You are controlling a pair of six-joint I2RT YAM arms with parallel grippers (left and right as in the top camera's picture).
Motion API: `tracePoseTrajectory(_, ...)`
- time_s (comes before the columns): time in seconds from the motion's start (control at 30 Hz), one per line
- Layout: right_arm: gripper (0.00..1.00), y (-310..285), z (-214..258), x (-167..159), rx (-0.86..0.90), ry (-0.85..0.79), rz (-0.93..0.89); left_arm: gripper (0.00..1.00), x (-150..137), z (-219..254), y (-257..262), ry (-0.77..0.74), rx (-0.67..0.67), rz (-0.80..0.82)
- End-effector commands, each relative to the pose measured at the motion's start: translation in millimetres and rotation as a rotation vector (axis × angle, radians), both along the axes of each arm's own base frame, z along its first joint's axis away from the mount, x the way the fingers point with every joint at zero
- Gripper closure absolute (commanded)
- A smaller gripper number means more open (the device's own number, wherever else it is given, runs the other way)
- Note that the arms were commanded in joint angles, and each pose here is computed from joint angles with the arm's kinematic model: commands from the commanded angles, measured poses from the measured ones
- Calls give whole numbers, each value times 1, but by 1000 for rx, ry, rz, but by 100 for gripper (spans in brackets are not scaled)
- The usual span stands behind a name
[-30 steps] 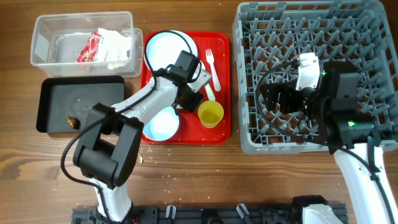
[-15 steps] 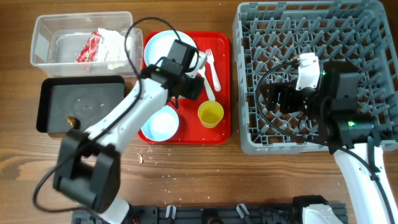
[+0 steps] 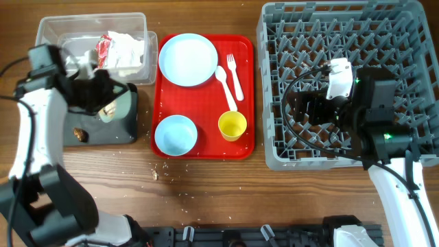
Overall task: Sort waste into correct bins and load items into the dishwasher rack
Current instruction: 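Grasp the green rice bowl with left gripper and pour rice onto black tray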
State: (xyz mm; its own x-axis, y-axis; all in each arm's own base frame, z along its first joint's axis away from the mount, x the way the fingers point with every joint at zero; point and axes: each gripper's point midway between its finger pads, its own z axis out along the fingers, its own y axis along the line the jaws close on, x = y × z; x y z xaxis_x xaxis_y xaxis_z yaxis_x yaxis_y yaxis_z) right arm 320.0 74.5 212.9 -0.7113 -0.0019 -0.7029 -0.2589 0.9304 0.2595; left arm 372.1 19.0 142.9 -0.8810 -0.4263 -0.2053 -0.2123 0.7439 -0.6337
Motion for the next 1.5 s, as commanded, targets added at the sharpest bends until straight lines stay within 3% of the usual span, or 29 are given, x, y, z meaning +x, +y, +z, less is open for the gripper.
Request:
tracePoseTrajectory(0.0, 0, 0, 8, 4, -2, -25, 7, 96, 1, -10, 6, -68, -254, -45)
tracePoseTrajectory(0.17, 0, 0, 8, 4, -2, -24, 7, 96, 10, -21, 24, -104, -502, 21)
tracePoseTrajectory(0.5, 0, 0, 7, 3, -2, -21, 7, 96, 6, 38, 66, -324, -822, 113)
tracePoseTrajectory(0.83, 0, 0, 7, 3, -2, -21, 7, 96, 2, 38, 86, -329, -826, 169)
tracePoseTrajectory(0.93, 0, 0, 7, 3, -3, -21, 8, 96, 2, 38, 96, -255, -887, 234)
tracePoseTrajectory(1.03, 0, 0, 7, 3, -2, -22, 7, 96, 5, 21, 101, -230, -780, 252)
tracePoseTrajectory(1.1, 0, 0, 7, 3, -2, -19, 7, 96, 3, 30, 96, -202, -869, 263)
tracePoseTrajectory(1.17, 0, 0, 7, 4, -2, -22, 7, 96, 5, 30, 98, -221, -851, 253)
tracePoseTrajectory(1.23, 0, 0, 7, 3, -1, -21, 7, 96, 6, 2, 104, -149, -707, 300)
tracePoseTrajectory(1.27, 0, 0, 7, 3, -1, -21, 7, 96, 1, -5, 101, -70, -715, 336)
tracePoseTrajectory(1.33, 0, 0, 7, 4, -2, -22, 7, 96, 1, -5, 98, -76, -708, 321)
tracePoseTrajectory(1.47, 0, 0, 8, 5, -3, -29, 8, 96, 2, 35, 81, -155, -911, 251)
